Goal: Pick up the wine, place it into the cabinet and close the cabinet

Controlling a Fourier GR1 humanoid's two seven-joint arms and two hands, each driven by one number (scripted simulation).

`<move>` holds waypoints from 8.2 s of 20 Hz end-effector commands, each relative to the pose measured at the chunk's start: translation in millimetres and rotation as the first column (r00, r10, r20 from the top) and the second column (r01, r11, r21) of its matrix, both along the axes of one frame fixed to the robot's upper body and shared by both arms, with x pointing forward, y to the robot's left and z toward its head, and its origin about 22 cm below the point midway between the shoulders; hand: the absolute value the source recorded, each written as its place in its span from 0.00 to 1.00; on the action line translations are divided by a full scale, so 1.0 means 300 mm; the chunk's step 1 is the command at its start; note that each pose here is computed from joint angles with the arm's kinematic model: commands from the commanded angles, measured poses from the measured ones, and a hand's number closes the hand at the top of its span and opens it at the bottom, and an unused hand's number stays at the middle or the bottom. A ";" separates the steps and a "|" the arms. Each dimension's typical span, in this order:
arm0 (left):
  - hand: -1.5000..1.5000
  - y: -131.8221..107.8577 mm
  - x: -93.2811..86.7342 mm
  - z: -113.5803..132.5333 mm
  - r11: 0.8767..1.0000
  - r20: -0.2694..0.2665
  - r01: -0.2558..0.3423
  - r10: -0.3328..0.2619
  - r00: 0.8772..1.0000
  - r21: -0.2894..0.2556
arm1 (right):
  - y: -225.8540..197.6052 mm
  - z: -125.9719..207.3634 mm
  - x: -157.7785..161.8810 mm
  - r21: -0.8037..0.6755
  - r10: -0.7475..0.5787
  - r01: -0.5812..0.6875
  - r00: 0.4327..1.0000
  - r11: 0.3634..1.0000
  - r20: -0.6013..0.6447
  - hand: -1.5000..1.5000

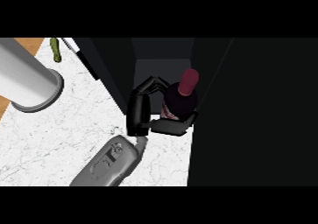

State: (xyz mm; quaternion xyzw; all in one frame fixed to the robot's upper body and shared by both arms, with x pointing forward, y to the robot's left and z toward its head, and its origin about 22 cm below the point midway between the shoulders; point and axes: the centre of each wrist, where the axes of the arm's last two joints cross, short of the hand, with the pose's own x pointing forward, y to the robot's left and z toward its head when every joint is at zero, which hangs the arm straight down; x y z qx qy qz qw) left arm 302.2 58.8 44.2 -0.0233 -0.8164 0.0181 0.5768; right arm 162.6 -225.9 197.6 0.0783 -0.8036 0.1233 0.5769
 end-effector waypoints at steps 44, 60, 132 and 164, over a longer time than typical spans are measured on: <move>1.00 0.130 0.400 -0.029 0.971 0.033 -0.224 0.222 0.975 0.089 | -0.038 0.023 -0.052 0.037 0.076 -0.078 0.996 0.996 0.045 0.00; 1.00 0.170 0.413 -0.068 0.969 -0.076 -0.229 0.223 0.972 -0.092 | 0.015 0.012 -0.041 0.030 0.100 -0.101 0.994 0.994 0.046 0.00; 0.00 0.224 0.313 -0.249 0.986 -0.055 -0.141 0.137 0.989 -0.091 | 0.044 0.033 -0.036 0.057 0.133 -0.134 0.991 0.989 0.014 0.00; 0.00 0.038 -0.359 -0.086 0.981 -0.016 -0.099 0.097 0.995 -0.165 | 0.021 0.003 -0.074 0.046 0.033 -0.035 0.999 0.998 0.033 0.00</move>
